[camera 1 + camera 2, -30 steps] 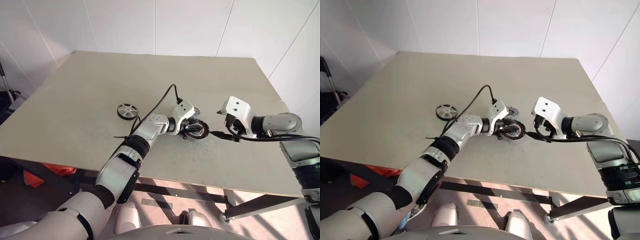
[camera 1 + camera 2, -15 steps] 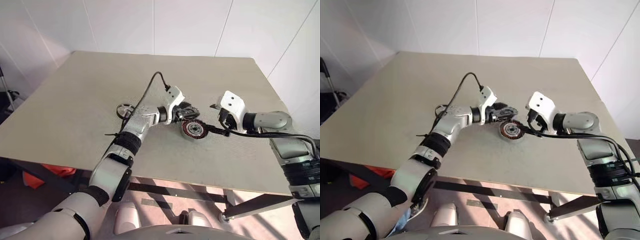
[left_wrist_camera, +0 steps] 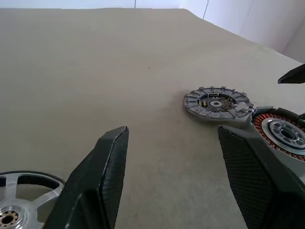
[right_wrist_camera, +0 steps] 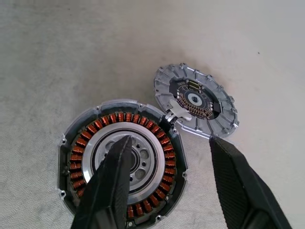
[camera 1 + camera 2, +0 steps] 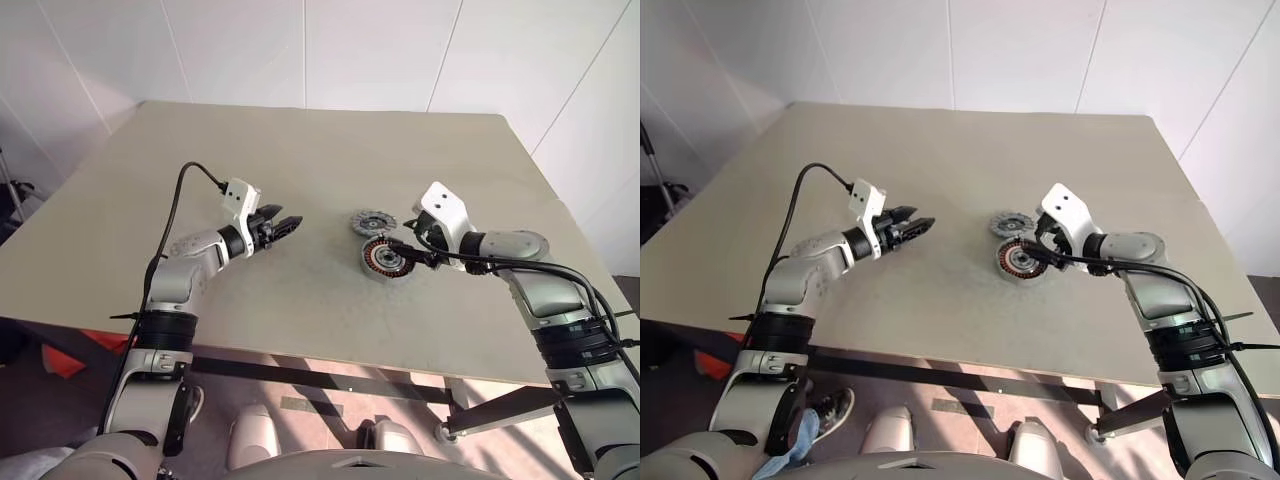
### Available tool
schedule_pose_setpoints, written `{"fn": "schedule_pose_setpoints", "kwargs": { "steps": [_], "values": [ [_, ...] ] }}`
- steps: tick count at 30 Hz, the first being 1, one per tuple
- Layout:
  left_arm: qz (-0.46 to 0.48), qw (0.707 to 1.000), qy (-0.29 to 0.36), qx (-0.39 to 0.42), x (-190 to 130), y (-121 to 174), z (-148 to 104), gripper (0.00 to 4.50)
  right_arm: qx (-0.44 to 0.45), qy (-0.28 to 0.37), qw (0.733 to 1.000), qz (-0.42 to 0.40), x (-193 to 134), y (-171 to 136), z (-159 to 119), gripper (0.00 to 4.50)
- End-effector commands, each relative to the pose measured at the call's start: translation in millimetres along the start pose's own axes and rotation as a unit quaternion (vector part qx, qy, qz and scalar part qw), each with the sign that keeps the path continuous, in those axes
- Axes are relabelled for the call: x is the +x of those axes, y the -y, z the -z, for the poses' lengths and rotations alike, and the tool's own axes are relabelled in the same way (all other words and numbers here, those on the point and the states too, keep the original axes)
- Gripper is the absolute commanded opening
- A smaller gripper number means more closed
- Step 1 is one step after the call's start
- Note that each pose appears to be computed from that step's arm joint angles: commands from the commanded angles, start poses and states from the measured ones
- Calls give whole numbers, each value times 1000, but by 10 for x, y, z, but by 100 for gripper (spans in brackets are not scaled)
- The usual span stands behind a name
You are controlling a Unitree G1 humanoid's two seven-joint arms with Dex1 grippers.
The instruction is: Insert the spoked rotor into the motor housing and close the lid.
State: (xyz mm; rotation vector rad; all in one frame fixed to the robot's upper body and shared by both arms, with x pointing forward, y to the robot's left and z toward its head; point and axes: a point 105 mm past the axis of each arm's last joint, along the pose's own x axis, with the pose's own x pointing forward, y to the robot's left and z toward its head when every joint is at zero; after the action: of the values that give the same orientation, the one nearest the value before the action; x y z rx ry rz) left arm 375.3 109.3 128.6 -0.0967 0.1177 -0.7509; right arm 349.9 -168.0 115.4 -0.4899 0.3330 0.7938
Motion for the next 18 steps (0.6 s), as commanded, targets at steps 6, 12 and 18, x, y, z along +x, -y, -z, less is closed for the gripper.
{"fn": "schedule_pose_setpoints", "kwargs": {
  "steps": [6, 12, 18],
  "values": [
    [-136, 985, 71, -73, -304, -394, -164, 315, -27, 39, 998, 31, 5, 102, -342, 124],
    [-237, 957, 72, -155, -518, -673, 90, 315, -16, 32, 998, 44, -7, 165, -324, 124],
    [-273, 931, 78, -228, -549, -755, 291, 433, -7, 27, 998, 61, -6, 256, -329, 121]
  ]
}}
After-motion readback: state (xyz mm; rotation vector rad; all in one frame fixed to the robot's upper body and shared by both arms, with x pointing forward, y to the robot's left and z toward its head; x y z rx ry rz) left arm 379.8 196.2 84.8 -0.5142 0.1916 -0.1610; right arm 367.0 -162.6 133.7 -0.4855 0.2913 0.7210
